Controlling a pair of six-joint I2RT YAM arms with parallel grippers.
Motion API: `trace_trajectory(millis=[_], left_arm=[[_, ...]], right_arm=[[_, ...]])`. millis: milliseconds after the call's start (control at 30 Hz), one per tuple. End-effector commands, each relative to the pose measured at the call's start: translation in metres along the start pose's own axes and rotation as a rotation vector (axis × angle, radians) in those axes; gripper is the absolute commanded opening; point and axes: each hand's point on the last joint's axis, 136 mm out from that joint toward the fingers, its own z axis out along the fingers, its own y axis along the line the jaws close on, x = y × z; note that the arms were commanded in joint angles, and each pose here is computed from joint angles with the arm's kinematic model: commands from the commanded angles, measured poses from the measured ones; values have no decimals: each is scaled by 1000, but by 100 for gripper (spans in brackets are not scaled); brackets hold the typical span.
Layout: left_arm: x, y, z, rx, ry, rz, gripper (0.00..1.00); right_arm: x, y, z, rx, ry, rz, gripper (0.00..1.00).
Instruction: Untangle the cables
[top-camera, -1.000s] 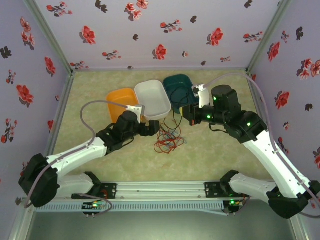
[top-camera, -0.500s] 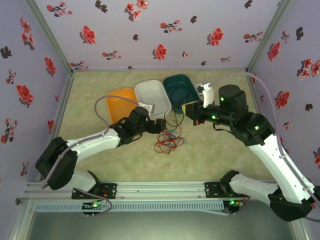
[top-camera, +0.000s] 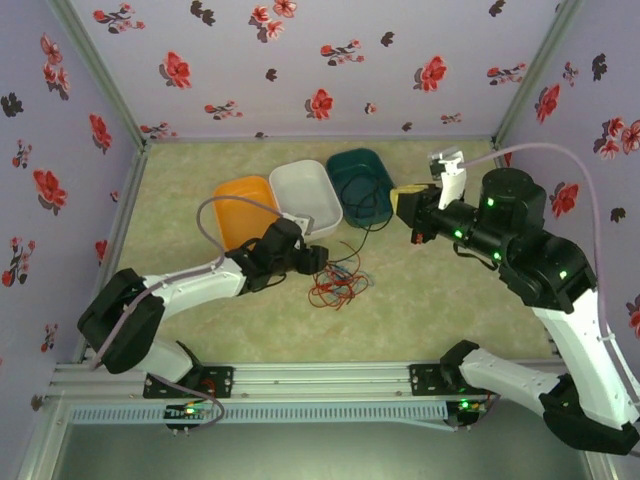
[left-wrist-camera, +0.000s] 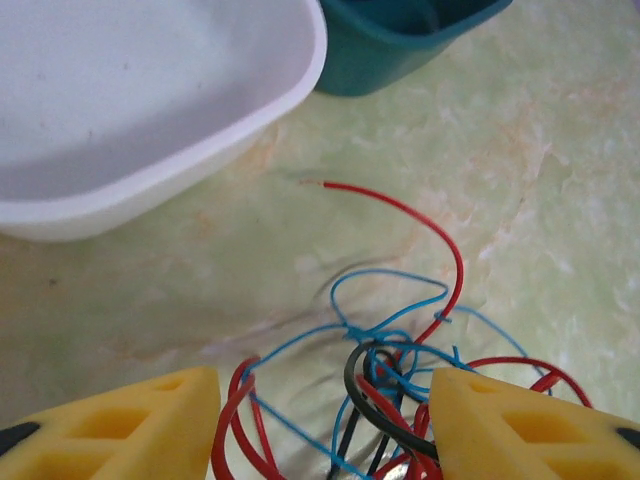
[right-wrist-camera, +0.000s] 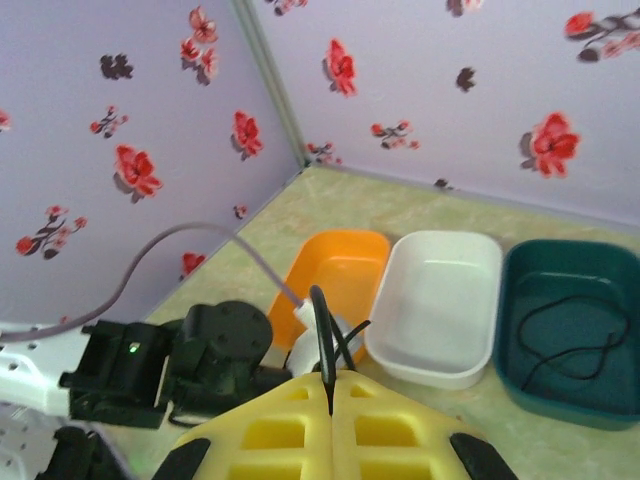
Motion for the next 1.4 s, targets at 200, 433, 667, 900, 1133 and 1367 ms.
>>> trace_trajectory(millis=[200,433,667,900,1133,1367], left_arm=[[39,-2,5,12,96,-5,56],[33,-9,-2,38,65,10,62],[20,-13,-11,36,30,29,74],[9,-10,-18,-1,-6,53,88],[0,-10,-22,-22,-21,79,100],[-9,-3,-33,-63,-67,78,100]], right_arm=[[-14,-54,11,308,-24,-25,0],[-17,-101,64,484,-9,-47,0],[-23,-149,124,576,-5,-61,0],[-20,-190,170,637,3,-55,0],[-7,-221,206,668,31,-34,0],[12,-244,235,654,67,7,0]])
